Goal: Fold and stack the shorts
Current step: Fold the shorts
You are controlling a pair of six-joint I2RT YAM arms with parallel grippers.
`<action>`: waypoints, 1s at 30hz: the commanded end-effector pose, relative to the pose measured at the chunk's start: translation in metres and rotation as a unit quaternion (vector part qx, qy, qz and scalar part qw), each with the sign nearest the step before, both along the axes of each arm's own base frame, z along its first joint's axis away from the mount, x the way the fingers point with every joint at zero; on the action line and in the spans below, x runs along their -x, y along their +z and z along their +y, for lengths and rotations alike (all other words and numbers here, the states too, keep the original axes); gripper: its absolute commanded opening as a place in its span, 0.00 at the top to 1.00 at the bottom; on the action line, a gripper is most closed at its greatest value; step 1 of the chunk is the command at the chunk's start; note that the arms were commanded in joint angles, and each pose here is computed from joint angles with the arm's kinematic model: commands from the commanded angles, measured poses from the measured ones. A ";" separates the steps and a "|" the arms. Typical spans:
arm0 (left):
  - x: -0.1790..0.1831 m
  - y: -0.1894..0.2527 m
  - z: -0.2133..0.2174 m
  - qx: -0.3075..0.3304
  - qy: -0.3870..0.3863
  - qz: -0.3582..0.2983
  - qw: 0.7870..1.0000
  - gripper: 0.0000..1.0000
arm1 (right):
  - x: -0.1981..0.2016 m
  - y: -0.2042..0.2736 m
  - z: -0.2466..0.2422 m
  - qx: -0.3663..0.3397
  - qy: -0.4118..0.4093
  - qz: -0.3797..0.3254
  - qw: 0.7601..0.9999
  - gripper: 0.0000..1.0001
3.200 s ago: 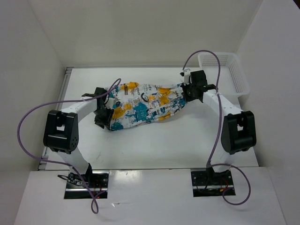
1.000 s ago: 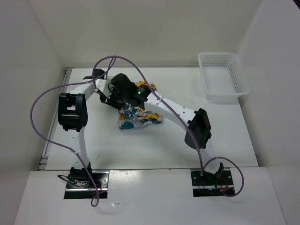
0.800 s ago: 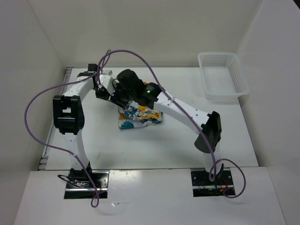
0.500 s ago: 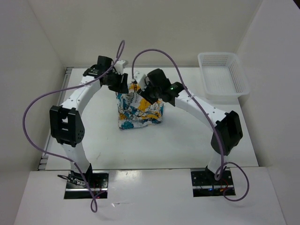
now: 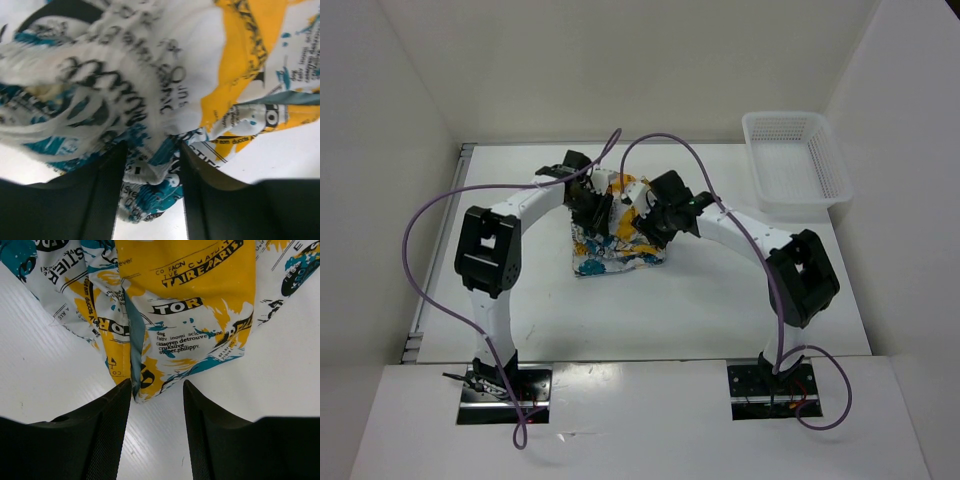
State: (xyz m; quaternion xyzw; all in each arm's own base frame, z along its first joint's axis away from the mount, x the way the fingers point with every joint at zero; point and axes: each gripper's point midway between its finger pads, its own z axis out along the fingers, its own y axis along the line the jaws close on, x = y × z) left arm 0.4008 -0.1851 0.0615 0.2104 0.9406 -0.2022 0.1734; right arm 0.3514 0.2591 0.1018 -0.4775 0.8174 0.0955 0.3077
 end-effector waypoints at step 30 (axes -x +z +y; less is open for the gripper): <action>0.100 -0.022 0.060 -0.014 0.049 0.172 0.984 0.75 | -0.010 -0.050 0.013 0.009 0.028 0.027 0.999 0.47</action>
